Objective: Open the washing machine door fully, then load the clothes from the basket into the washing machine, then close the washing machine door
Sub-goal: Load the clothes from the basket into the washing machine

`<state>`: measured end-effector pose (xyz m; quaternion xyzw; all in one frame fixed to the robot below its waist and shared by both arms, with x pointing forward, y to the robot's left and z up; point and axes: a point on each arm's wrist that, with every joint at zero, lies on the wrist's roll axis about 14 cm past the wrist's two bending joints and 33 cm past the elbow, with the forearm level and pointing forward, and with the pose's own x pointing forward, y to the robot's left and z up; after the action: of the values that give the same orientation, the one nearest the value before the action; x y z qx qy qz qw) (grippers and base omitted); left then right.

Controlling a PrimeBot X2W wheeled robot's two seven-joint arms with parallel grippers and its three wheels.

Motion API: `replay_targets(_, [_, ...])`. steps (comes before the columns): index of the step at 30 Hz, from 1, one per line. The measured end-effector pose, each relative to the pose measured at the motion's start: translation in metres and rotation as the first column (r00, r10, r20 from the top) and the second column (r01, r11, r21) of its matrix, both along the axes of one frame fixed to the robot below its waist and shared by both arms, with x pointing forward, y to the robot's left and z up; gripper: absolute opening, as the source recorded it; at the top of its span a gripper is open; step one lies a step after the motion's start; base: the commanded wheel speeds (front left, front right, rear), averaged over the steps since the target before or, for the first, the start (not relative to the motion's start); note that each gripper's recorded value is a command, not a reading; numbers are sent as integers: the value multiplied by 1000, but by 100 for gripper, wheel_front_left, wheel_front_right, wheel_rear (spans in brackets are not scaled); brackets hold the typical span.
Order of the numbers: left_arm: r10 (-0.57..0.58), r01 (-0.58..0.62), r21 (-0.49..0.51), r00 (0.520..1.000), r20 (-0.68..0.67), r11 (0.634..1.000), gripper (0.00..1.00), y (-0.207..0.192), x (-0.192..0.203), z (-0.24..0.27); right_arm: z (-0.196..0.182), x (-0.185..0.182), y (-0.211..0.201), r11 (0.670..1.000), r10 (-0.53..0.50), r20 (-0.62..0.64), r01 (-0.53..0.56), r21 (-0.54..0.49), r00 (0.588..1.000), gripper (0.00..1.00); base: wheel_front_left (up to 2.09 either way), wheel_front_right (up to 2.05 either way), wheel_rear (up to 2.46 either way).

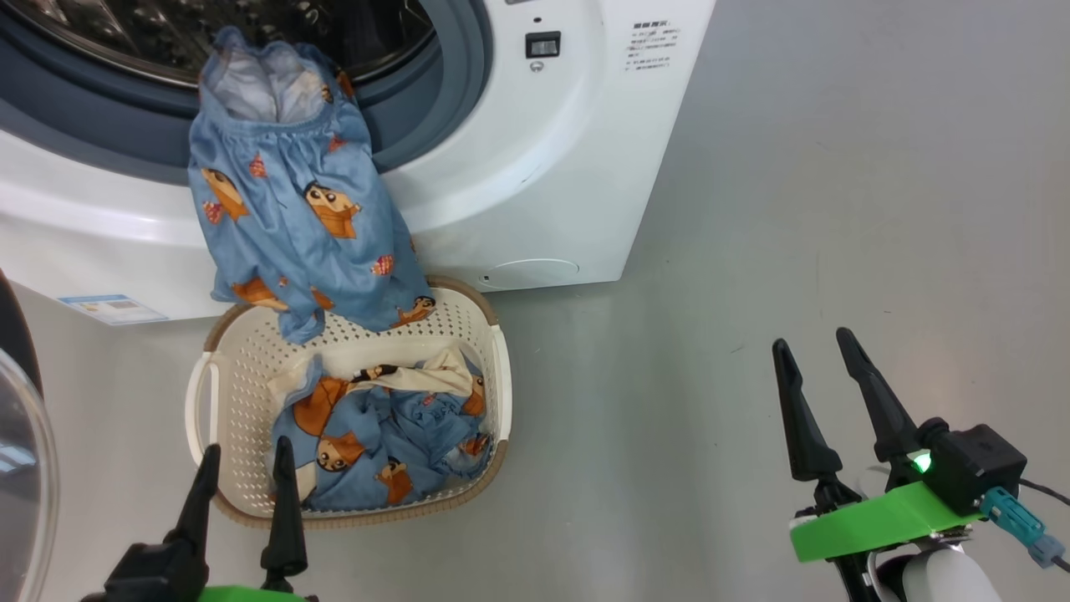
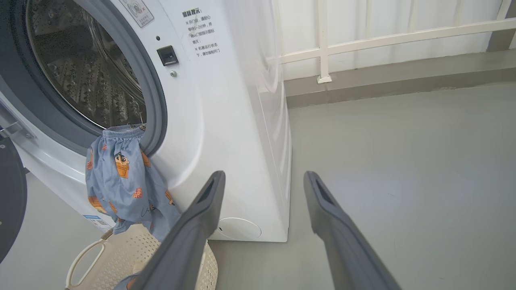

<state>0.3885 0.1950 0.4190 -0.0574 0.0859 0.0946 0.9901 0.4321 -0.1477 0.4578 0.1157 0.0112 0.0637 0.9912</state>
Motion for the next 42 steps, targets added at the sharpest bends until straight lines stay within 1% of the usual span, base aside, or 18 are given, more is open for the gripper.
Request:
replay_targets(8, [9, -9, -9, 1000, -11, 1000, 100, 0, -4, -2, -8, -4, -2, 1000, -6, -23, 6, -1, 1000, 100, 0, 0, 0])
replay_targets(18, [6, -8, -72, 1000, -28, 997, 100, -7, 3, -12, -13, -5, -6, 1000, -16, -40, 16, -6, 999, 100, 0, 0, 0])
replay_targets(25, [-40, 34, -147, 999, -36, 989, 100, -22, 29, -25, -18, -6, -12, 999, -31, -53, 31, -13, 998, 100, 0, 0, 0])
replay_targets(30, [-85, 74, -171, 994, -62, 982, 100, -33, 53, -43, -25, -6, -18, 999, -49, -71, 47, -21, 996, 100, 0, 0, 0])
replay_targets(36, [-94, 70, -212, 990, -107, 975, 100, -39, 80, -68, -32, -3, -26, 997, -70, -86, 68, -34, 994, 100, 0, 0, 0])
replay_targets(42, [-111, 77, -225, 984, -140, 971, 100, -44, 102, -87, -42, 0, -32, 996, -84, -108, 80, -44, 991, 100, 0, 0, 0])
